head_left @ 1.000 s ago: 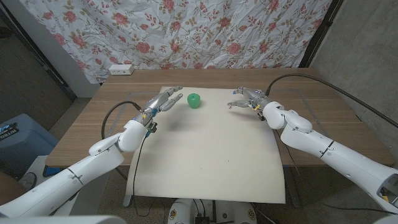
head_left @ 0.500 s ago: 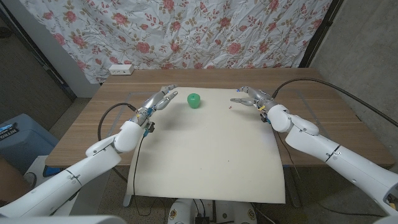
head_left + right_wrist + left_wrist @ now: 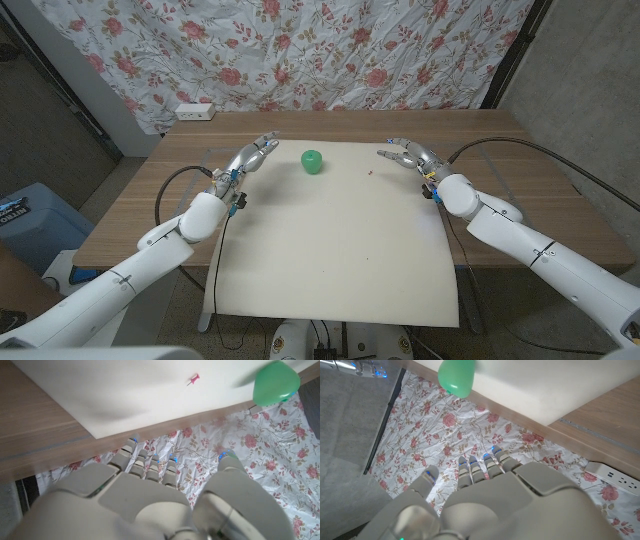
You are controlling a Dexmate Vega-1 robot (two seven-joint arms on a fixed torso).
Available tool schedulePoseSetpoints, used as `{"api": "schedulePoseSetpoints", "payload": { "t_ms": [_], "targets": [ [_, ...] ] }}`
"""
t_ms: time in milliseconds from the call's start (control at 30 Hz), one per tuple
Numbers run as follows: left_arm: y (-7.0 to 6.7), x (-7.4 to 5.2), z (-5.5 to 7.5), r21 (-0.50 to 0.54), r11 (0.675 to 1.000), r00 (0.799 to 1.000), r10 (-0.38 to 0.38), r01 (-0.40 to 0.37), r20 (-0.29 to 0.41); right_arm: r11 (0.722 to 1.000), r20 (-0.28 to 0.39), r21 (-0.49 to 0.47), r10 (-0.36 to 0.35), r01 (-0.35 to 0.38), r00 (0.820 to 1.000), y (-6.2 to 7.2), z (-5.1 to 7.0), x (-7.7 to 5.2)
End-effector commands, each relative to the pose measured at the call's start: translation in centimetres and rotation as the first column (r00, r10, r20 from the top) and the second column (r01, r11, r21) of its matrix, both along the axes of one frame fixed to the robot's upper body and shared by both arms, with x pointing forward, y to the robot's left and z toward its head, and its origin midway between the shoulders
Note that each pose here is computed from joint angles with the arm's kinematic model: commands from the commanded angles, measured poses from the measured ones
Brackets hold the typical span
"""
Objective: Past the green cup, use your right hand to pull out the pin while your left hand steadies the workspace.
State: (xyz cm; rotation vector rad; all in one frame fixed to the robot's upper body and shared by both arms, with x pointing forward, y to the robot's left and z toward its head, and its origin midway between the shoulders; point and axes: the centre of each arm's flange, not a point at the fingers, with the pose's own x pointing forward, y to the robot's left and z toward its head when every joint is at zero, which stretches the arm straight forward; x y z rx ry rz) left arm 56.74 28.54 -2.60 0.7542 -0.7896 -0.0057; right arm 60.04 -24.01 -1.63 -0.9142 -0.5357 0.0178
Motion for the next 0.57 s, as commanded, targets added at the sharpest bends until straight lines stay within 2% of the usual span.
{"api": "schedulePoseSetpoints", "payload": {
  "t_ms": [33,200,467,567],
  "targets": [
    [0.3,1.6,-0.3,-0.105,0.994,0.999,-0.036,0.035,-0.002,0.978,0.025,0.191,0.080,-0.083,0.997,-1.6,-0.2,0.1],
    [0.1,2.2,-1.1,-0.183,0.982,0.999,-0.039,0.036,-0.017,0.965,0.030,0.239,0.100,-0.104,0.995,-1.8,-0.5,-0.2],
    [-0.6,2.8,-2.7,-0.283,0.958,0.997,-0.062,0.044,-0.053,0.929,0.030,0.346,0.132,-0.134,0.991,-2.4,-0.8,-0.2],
    [-0.9,3.1,-2.8,-0.300,0.951,0.997,-0.078,0.071,-0.012,0.918,0.035,0.373,0.128,-0.132,0.991,-2.5,-0.9,-0.1]
  ]
}}
